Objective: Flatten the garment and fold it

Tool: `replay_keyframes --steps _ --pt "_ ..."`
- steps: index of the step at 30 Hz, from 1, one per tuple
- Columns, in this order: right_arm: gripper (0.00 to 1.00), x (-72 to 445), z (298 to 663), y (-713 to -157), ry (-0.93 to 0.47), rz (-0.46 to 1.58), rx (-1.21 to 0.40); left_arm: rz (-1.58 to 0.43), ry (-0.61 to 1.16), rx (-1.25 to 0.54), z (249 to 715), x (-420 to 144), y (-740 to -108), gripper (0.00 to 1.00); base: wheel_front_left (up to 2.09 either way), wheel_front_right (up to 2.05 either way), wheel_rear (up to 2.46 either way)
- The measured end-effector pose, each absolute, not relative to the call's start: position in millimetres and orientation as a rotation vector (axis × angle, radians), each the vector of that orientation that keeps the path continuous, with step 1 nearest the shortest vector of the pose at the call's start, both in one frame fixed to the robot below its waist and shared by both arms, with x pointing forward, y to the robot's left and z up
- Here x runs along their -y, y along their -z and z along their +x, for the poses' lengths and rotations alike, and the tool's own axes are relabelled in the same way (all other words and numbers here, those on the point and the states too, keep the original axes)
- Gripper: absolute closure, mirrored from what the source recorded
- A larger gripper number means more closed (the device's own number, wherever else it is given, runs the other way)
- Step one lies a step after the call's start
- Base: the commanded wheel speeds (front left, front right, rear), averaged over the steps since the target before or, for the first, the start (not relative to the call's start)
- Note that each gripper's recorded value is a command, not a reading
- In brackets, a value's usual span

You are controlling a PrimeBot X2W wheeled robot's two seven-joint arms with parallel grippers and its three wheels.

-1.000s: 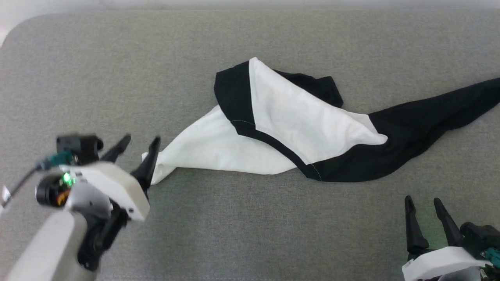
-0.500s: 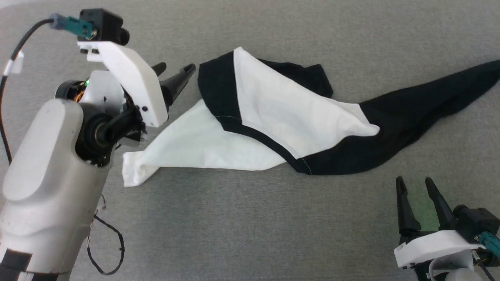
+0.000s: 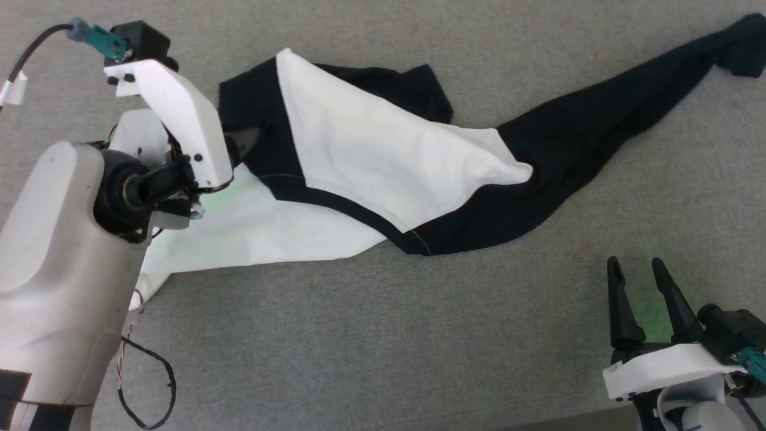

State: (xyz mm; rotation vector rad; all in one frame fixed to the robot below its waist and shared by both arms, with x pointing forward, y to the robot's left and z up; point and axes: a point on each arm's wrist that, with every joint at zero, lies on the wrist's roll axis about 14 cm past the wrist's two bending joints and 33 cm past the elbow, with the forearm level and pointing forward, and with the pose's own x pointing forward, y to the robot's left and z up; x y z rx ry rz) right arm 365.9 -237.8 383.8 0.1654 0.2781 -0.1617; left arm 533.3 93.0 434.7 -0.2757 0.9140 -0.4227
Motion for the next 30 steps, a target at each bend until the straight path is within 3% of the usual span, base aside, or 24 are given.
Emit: replay_keyframes --steps 8,10,11,22,30 --pt "0.0 253 357 -379 0.211 0.148 -0.3 -0.32 0.406 -0.99 537 -85 -406 0.0 0.0 0.0 0.0" --pt "0.0 255 356 -378 0.218 0.145 -0.303 -0.342 0.404 -0.981 540 -84 -405 0.76 0.0 0.0 0.0" --pt "0.0 256 356 -378 0.22 0.144 -0.304 -0.346 0.406 -0.971 542 -83 -405 1.0 0.0 0.0 0.0" --pt "0.0 251 361 -384 0.203 0.15 -0.281 -0.47 0.47 -0.835 547 -73 -444 1.0 0.0 0.0 0.0" --pt "0.0 242 366 -393 0.169 0.157 -0.251 -0.413 0.527 -0.67 544 -78 -495 1.0 0.0 0.0 0.0"
